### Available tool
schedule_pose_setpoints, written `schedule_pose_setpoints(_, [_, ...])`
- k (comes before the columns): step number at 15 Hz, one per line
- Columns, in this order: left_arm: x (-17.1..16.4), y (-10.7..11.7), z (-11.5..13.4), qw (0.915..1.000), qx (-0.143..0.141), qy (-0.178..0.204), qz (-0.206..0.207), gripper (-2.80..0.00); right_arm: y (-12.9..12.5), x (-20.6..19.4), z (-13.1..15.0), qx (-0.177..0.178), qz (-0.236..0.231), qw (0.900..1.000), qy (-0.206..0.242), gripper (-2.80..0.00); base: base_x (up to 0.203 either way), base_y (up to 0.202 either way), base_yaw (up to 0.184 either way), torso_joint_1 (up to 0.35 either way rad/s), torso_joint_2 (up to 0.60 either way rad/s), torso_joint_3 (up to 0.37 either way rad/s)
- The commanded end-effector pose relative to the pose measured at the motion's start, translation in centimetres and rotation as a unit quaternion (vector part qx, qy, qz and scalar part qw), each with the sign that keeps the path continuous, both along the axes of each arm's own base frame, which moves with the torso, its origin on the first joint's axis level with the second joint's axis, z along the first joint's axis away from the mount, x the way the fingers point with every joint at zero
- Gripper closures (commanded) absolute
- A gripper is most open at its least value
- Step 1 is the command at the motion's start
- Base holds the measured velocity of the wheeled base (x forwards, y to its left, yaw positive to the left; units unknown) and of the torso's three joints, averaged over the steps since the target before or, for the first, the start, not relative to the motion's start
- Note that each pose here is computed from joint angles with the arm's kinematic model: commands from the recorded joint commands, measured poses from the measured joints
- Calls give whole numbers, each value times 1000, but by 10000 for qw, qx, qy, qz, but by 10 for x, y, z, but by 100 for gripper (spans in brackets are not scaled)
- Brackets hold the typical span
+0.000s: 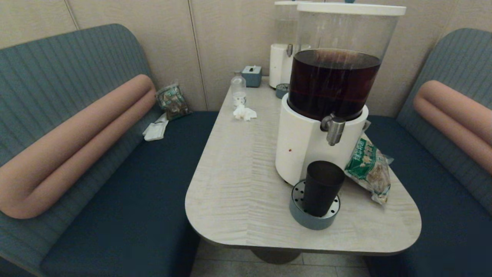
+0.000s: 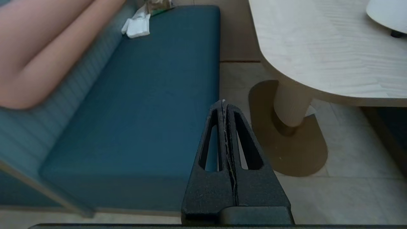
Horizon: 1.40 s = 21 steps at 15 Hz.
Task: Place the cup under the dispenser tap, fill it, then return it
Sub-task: Turn on the faucet
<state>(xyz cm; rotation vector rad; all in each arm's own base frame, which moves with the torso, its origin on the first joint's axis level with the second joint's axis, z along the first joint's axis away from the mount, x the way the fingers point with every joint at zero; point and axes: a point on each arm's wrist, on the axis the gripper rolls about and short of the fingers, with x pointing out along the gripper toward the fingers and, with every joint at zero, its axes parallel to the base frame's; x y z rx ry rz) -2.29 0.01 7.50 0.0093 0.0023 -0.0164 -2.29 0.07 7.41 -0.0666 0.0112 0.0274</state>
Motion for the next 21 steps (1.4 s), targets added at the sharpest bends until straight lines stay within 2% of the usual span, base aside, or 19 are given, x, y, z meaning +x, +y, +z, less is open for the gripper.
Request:
schedule_pose_setpoints(1, [0,0,0,10000,-85,5,13,0,0,0,0,-4,3,10000,8,0,0,0,0,0,0,0])
schedule_pose_setpoints(5, [0,0,0,10000,-93,5,13,0,0,-1,0,-146,23,9998,111,0,0,0,0,0,0,0])
schedule_pose_setpoints(7, [0,0,0,10000,-93,5,13,0,0,-4,11,-203,-30,9998,-61,0,0,0,0,0,0,0])
schedule_pose_setpoints(9, [0,0,0,10000,-98,3,13,0,0,-16,57,-160,-77,9984,-528,0,0,0,0,0,0,0])
schedule_pose_setpoints(12, [0,0,0,10000,-93,-3,13,0,-1,1,141,-4,-77,9990,-447,0,0,0,0,0,0,0])
schedule_pose_setpoints(16, [0,0,0,10000,-97,5,13,0,1,102,245,142,-18,9992,369,0,0,0,0,0,0,0])
schedule_pose_setpoints(18, [0,0,0,10000,-93,5,13,0,5,152,290,474,186,9968,610,0,0,0,0,0,0,0])
schedule_pose_setpoints(19, [0,0,0,10000,-93,-1,13,0,8,179,299,734,398,9924,903,0,0,0,0,0,0,0])
schedule_pose_setpoints(20, [0,0,0,10000,-93,5,13,0,14,203,302,1060,724,9838,1252,0,0,0,0,0,0,0])
schedule_pose_setpoints(21, [0,0,0,9999,-100,-1,13,0,21,221,300,1447,1094,9698,1630,0,0,0,0,0,0,0])
